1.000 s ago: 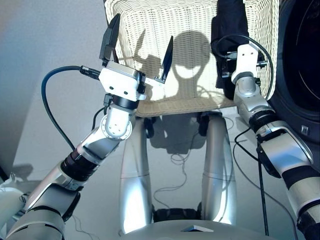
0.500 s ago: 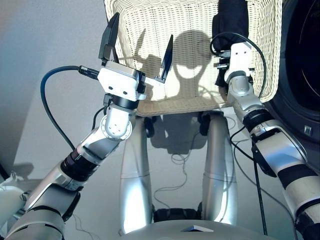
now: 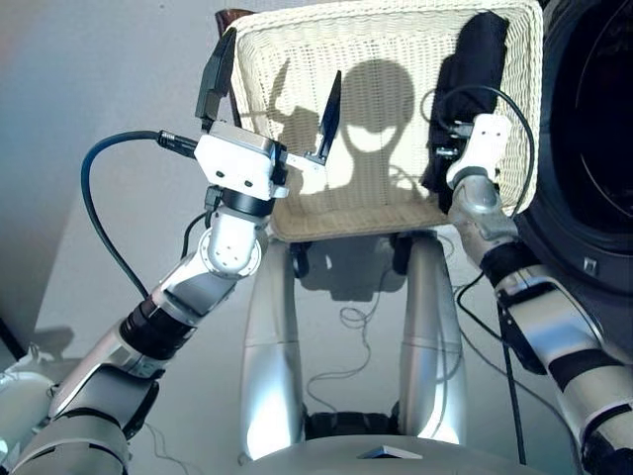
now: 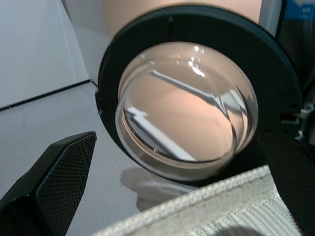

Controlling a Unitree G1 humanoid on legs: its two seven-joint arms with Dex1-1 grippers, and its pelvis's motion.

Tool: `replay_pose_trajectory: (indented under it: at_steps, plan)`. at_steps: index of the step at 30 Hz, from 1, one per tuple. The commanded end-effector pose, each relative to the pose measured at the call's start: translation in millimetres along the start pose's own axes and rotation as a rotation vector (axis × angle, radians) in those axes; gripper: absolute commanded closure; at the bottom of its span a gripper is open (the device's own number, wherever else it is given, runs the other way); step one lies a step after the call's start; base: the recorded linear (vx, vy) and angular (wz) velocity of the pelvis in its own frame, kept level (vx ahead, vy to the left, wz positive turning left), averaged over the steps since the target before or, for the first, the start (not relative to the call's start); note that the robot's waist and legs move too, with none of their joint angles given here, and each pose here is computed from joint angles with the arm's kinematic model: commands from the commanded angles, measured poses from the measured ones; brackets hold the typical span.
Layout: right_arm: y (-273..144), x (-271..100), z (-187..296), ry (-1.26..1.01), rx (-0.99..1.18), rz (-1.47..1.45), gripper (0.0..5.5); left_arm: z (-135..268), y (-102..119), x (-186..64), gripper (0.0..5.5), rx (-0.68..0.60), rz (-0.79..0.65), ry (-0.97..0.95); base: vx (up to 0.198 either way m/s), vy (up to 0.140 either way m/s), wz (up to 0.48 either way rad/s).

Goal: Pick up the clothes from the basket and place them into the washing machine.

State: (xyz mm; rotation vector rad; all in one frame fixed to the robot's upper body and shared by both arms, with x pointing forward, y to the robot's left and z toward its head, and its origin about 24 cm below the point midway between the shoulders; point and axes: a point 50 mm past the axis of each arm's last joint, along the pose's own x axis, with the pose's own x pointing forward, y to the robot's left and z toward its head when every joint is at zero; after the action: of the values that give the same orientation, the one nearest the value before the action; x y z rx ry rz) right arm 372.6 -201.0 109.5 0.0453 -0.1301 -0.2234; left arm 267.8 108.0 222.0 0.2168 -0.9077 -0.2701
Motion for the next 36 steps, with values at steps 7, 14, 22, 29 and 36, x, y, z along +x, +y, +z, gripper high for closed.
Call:
replay_pose_trajectory:
  at_steps: [7, 14, 22, 29, 36]
  plan:
    - [1, -24, 1, -0.124, 0.240, 0.006, 5.50, 7, -6, -2, 0.00, -0.017, -0.022, -0.079, 0.079, 0.009, -0.091]
    - [-4, -42, -4, -0.154, 0.461, -0.034, 5.50, 5, -4, -2, 0.00, 0.004, -0.002, -0.090, 0.041, -0.011, -0.019]
    - [-53, -34, -15, -0.125, 0.492, -0.272, 5.50, 9, -1, -4, 0.00, -0.014, 0.018, -0.100, 0.000, 0.000, 0.000]
    - [-95, -16, -12, -0.065, 0.423, -0.403, 5.50, 21, -5, 0, 0.00, -0.099, 0.007, -0.150, 0.000, 0.000, 0.000]
    - [-132, 0, 7, -0.058, 0.469, -0.536, 5.50, 35, -7, 6, 0.00, -0.155, 0.004, -0.209, 0.000, 0.000, 0.000]
